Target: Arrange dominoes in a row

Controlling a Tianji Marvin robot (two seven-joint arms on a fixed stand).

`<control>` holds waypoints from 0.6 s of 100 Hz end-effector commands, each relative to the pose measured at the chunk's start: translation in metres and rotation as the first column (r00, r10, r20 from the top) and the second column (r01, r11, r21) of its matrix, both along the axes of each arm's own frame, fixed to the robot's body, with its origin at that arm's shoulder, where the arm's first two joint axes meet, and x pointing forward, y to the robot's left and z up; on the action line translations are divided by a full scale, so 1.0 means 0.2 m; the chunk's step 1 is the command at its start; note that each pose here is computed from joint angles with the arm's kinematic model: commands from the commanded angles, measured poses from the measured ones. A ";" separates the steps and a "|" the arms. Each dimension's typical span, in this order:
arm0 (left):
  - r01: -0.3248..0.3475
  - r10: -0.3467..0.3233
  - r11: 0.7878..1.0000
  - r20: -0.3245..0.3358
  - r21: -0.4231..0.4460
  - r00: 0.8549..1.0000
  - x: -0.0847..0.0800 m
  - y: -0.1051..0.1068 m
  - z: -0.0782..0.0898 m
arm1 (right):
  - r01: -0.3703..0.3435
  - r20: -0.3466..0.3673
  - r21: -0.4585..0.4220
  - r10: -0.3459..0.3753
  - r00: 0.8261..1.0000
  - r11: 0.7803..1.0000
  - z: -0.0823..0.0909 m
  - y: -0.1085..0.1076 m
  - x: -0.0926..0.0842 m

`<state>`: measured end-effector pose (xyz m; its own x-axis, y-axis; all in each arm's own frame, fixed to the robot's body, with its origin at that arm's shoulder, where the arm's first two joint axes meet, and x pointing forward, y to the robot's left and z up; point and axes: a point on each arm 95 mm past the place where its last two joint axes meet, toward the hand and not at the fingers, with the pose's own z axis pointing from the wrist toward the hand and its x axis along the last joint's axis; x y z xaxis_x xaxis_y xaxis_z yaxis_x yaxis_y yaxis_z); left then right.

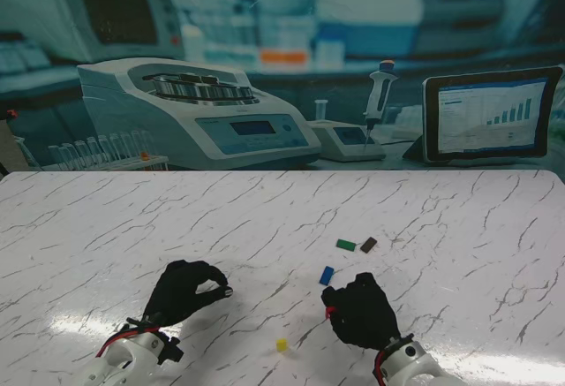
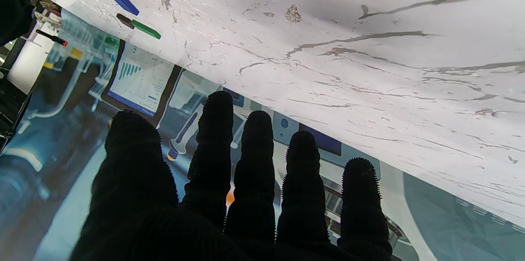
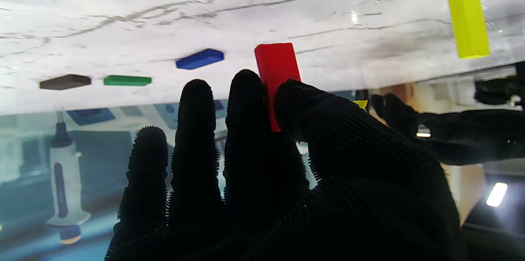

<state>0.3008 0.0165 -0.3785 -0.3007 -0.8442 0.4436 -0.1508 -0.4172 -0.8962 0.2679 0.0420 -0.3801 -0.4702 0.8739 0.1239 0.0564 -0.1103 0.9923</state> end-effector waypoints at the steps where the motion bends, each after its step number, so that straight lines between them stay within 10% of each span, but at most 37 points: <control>1: 0.025 -0.025 1.000 -0.007 -0.014 1.000 -0.02 -0.02 -0.01 | -0.014 0.006 0.022 0.014 1.000 1.000 0.02 0.05 -0.01; 60: 0.019 -0.019 1.000 -0.007 -0.014 1.000 -0.02 -0.01 0.00 | -0.093 -0.024 0.066 0.094 0.995 0.994 -0.01 0.25 -0.02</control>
<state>0.2996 0.0185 -0.3783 -0.2969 -0.8464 0.4421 -0.1495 -0.4161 -0.8970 0.2657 0.0863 -0.3805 -0.5442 0.8202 0.1761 0.0838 -0.1558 0.9842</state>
